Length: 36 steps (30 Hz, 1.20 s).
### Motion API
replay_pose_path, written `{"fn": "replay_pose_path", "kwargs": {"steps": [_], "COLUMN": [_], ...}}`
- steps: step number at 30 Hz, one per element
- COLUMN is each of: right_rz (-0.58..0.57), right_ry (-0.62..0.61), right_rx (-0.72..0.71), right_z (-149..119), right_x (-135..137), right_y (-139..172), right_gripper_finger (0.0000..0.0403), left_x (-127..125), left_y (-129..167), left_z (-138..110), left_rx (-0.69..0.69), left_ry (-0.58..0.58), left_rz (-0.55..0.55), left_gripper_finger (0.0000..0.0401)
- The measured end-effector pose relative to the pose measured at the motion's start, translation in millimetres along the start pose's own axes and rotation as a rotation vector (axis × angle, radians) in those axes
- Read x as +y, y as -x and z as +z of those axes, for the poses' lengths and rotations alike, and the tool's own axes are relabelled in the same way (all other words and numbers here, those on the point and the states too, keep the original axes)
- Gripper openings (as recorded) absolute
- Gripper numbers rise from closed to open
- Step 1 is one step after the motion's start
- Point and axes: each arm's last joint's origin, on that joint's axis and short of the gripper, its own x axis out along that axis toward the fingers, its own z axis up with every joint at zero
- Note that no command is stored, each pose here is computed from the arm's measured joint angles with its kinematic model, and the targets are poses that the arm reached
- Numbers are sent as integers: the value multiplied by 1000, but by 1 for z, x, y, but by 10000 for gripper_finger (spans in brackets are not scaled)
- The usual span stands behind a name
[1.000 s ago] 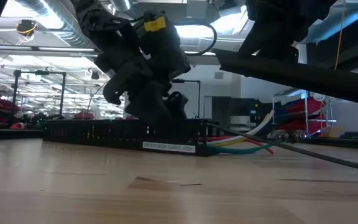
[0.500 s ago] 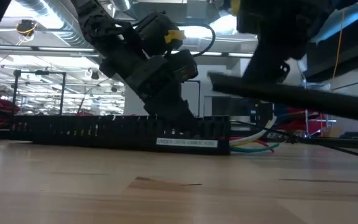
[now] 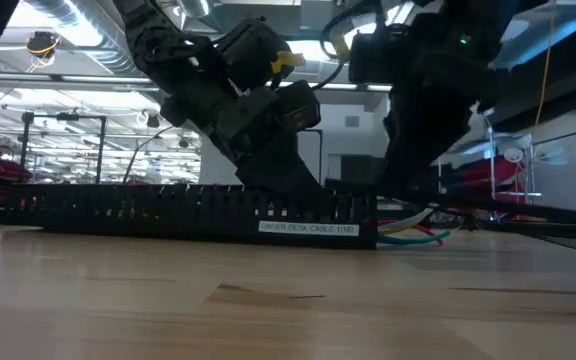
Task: Ziptie cables
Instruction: Close the black cable duct with the cable duct cover
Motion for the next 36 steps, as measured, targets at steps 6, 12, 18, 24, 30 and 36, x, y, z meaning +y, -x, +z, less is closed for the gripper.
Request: {"fn": "replay_pose_path", "kwargs": {"steps": [6, 12, 18, 24, 30, 36], "right_rz": [-15, 41, 21, -5, -90, -17], "right_ry": [-14, -31, -42, -3, -17, -28], "right_rx": [-20, 31, 53, 60, 81, 101], "right_z": [9, 12, 12, 25, 33, 32], "right_x": [-1, -10, -11, -5, -11, -6], "right_y": [-2, -14, -20, -7, 6, 4], "right_gripper_finger": [225, 225, 225, 225, 225, 225], "left_x": [-6, -16, -17, -16, -17, -17], "left_y": [-1, -4, -4, -3, -4, -4], "left_z": [-1, -2, -3, -4, -4, -4], "left_rx": [2, 7, 12, 24, 27, 28], "left_ry": [-47, -113, -116, -108, -106, -108], "left_rz": [-6, 14, 11, 13, 1, 3], "left_gripper_finger": [223, 223, 223, 223, 224, 224]}}
